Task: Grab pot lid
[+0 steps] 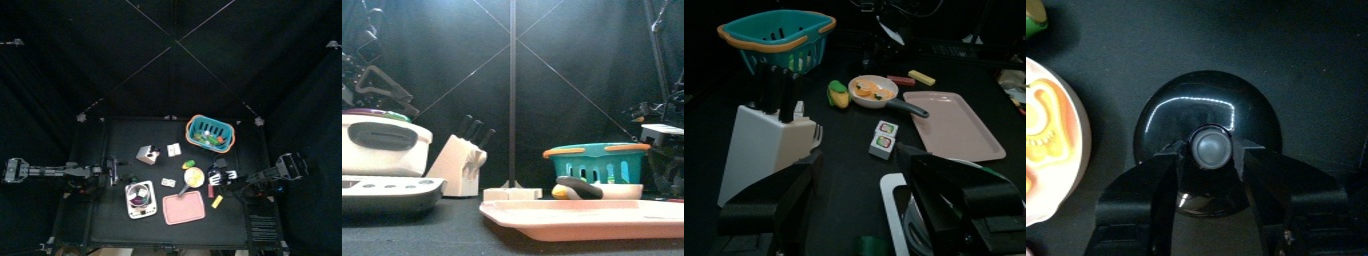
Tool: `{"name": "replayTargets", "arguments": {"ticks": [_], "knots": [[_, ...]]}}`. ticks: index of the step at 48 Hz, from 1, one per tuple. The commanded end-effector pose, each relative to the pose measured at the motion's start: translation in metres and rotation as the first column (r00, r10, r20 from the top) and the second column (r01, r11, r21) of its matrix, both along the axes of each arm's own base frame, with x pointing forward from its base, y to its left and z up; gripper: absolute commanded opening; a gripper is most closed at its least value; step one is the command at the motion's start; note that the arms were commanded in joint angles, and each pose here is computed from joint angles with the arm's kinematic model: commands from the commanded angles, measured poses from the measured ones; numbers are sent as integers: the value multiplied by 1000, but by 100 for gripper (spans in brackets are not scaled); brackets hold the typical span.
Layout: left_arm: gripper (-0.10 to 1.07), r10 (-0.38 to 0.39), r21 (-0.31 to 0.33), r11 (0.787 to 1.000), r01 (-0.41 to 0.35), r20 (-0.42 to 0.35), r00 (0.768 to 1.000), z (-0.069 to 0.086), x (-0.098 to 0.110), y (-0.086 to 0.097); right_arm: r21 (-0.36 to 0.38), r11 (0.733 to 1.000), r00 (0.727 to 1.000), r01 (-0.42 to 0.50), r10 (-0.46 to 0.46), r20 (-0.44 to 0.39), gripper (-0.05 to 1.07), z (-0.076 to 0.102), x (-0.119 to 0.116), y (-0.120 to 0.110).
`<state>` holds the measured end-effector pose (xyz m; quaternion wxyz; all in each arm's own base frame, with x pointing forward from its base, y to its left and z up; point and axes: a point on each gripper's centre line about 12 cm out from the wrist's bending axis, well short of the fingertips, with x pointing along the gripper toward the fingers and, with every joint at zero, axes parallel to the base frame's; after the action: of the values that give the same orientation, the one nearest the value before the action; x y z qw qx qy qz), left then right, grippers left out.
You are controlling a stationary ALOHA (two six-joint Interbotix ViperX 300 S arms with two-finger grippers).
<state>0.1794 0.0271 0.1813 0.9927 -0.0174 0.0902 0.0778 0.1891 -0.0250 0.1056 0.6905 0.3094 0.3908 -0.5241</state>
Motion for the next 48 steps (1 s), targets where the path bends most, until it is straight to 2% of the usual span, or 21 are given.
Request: {"name": "replayTargets", "arguments": {"ticks": [1, 7, 14, 48], "knots": [[94, -2, 4, 1000, 2, 29, 1000, 9, 4, 0, 3, 1000, 1000, 3, -3, 22, 69, 4, 2, 0], [94, -2, 3, 1000, 2, 26, 1000, 8, 4, 0, 4, 1000, 1000, 4, -4, 20, 60, 4, 2, 0], [94, -2, 3, 1000, 2, 27, 1000, 8, 4, 0, 3, 1000, 1000, -1, 0, 28, 54, 6, 4, 0], [94, -2, 3, 1000, 2, 27, 1000, 8, 4, 0, -13, 1000, 993, -20, 22, 114, 54, 27, 16, -1]]}}
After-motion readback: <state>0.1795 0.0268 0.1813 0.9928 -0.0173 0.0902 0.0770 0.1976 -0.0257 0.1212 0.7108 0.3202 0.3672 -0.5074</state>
